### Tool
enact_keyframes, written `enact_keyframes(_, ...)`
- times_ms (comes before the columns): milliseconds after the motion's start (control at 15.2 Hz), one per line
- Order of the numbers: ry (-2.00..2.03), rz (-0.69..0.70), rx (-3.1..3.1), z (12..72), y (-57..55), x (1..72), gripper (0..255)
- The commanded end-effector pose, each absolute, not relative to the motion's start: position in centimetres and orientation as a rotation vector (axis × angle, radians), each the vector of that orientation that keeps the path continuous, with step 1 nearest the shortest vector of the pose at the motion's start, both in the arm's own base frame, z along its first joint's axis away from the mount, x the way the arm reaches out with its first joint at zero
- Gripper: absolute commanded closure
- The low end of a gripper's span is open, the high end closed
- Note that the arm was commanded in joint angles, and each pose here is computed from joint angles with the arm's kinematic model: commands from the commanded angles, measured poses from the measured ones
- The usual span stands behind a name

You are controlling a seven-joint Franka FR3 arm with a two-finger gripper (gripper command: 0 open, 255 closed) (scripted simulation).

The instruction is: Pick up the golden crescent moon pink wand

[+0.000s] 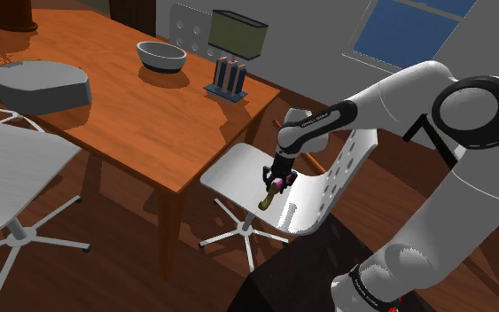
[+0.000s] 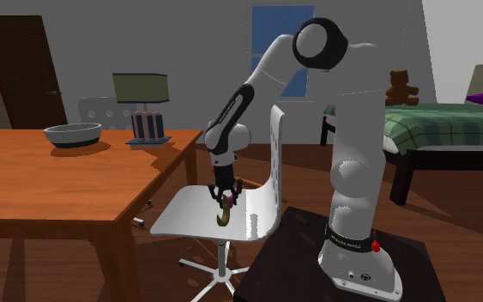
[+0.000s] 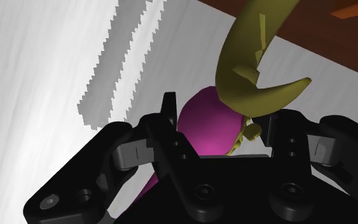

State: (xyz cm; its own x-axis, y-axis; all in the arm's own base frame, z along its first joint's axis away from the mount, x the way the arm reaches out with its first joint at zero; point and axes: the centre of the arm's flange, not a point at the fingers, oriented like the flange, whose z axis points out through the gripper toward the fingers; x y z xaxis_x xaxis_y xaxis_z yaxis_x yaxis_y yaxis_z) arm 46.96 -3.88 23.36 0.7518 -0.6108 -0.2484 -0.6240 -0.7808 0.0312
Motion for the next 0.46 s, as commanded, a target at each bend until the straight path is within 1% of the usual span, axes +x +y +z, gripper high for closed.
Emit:
enact_keyframes(0, 1.019, 0.381, -2.890, 24.4, -3.8, 46.9, 255)
enact_keyframes(264, 1.019, 0.381, -2.890, 26.5, -3.8, 46.9, 255)
enact_keyframes(396, 1.019, 0.381, -2.890, 26.6, -3.8, 46.9, 255)
